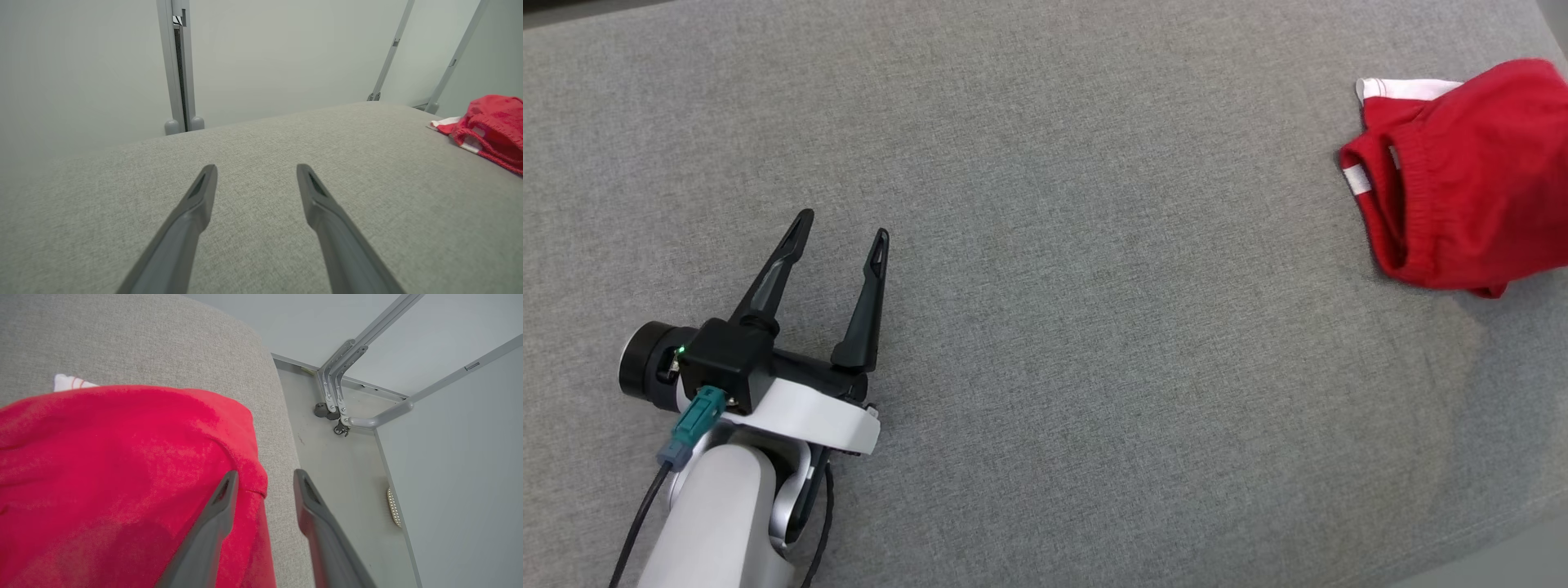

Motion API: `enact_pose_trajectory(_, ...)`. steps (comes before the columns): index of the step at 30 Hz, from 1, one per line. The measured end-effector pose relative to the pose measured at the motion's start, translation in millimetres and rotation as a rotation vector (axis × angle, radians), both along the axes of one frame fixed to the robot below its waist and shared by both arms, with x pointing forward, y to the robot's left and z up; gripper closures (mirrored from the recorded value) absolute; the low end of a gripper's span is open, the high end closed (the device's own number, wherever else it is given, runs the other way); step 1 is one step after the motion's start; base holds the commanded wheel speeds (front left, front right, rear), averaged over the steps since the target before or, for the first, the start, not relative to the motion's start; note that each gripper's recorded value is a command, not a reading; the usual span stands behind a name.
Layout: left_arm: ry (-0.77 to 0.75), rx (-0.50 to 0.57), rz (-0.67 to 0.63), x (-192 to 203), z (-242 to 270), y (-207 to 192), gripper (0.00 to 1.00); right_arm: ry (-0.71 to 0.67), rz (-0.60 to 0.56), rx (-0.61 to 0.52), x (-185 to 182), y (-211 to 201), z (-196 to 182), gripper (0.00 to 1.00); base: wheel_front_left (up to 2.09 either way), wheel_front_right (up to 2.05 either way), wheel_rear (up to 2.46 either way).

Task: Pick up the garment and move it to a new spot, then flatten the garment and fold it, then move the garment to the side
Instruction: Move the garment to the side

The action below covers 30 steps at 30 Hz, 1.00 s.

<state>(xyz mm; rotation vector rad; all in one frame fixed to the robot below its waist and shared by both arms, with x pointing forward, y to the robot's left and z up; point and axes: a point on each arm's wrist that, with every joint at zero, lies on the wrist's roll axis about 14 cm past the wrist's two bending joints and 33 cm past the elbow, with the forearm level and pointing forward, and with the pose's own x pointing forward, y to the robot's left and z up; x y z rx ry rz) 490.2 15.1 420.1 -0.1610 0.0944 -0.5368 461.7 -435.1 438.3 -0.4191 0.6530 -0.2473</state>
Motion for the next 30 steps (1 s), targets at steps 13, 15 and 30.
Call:
enact_pose_trajectory(13, -0.050, -0.028, 0.056, -7, 28, 11, 0.00, -0.287, 0.064, 0.044, 23, 29, 49, 0.00, 0.00, 0.00, 0.00)
enact_pose_trajectory(15, -0.064, -0.036, 0.078, -10, 37, 15, 0.00, -0.349, 0.094, 0.061, 28, 40, 65, 0.00, 0.00, 0.00, 0.00)
enact_pose_trajectory(30, -0.171, -0.025, 0.309, -55, 94, 93, 0.00, -0.736, 0.364, 0.293, 11, 161, 151, 0.00, 0.00, 0.00, 0.00)
